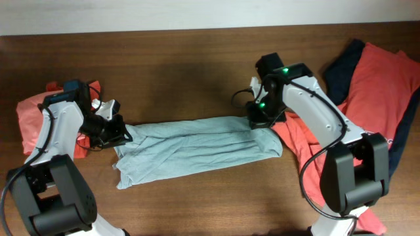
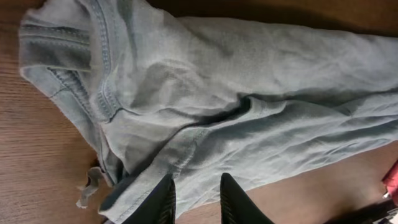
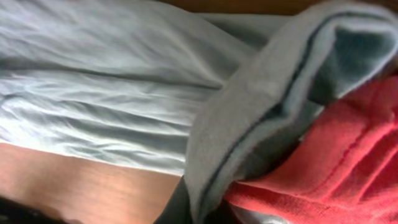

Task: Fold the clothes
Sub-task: 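Grasp the strip's right end with the right gripper and fold it leftward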

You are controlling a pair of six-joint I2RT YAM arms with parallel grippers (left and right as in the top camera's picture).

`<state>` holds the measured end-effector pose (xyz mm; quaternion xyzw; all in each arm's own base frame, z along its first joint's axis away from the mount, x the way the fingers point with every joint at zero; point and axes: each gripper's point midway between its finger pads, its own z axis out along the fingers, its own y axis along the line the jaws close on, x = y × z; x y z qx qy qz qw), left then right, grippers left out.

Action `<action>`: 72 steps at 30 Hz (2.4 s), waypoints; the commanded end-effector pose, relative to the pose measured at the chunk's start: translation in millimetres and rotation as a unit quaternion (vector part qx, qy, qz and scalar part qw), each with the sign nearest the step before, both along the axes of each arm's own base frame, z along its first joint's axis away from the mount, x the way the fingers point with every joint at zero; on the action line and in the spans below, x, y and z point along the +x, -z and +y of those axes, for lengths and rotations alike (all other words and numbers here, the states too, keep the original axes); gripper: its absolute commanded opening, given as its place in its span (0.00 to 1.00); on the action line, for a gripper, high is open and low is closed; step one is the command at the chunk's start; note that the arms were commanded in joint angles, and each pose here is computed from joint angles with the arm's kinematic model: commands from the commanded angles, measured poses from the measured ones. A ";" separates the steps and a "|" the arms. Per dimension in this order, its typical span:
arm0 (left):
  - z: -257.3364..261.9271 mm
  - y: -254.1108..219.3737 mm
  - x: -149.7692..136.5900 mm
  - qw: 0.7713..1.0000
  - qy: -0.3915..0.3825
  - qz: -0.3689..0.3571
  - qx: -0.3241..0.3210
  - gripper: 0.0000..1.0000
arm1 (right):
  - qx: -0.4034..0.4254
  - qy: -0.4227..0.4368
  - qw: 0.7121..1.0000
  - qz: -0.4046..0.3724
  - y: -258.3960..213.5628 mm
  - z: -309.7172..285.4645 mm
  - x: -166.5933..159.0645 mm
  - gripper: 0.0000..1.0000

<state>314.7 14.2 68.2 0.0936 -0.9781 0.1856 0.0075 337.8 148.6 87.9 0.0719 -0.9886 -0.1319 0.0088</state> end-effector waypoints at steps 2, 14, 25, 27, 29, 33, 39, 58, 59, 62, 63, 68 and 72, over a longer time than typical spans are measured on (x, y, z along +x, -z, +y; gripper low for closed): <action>-1.5 -6.5 1.3 1.000 0.011 -0.015 0.001 0.25 | 0.017 -0.029 0.999 -0.025 -6.4 31.6 2.1 0.04; -1.5 -6.5 1.3 1.000 0.011 -0.015 0.001 0.25 | 0.044 -0.105 0.990 -0.084 -11.2 93.6 -1.1 0.05; -1.5 -6.5 1.4 1.000 0.011 -0.016 0.001 0.25 | 0.040 -0.125 0.989 -0.071 5.3 107.5 -7.7 0.07; -1.4 -6.4 1.5 1.000 0.011 -0.016 0.002 0.25 | 0.038 -0.130 0.989 -0.066 10.0 109.6 -9.8 0.07; -1.5 -6.4 1.5 1.000 0.011 -0.016 0.001 0.24 | 0.038 -0.141 0.987 -0.065 13.4 113.3 -11.7 0.07; -1.4 -6.4 1.5 1.000 0.011 -0.016 0.002 0.24 | 0.041 -0.164 0.983 -0.068 17.6 123.6 -16.3 0.07; -1.3 -6.4 1.9 1.000 0.011 -0.017 0.002 0.25 | 0.052 -0.246 0.963 -0.097 16.5 151.2 -29.9 0.17; -1.5 -6.5 1.3 1.000 0.011 -0.015 0.001 0.25 | -0.157 -0.086 0.981 -0.072 18.0 2.8 13.5 0.59; -1.6 -6.5 1.4 1.000 0.011 -0.016 0.001 0.25 | -0.156 -0.093 0.981 -0.069 18.2 -1.6 13.7 0.59; -1.4 -6.4 1.5 1.000 0.011 -0.016 0.002 0.25 | -0.142 -0.116 0.981 -0.057 19.3 -4.4 10.5 0.61; -1.4 -6.4 1.6 1.000 0.011 -0.016 0.002 0.25 | -0.141 -0.122 0.981 -0.056 19.5 -3.9 9.6 0.63; -1.5 -6.4 1.3 1.000 0.011 -0.015 0.001 0.25 | -0.144 -0.123 0.981 -0.046 26.8 -4.7 8.2 0.66; -1.5 -6.4 1.3 1.000 0.011 -0.015 0.001 0.25 | -0.148 -0.125 0.981 -0.033 37.2 -5.0 7.3 0.58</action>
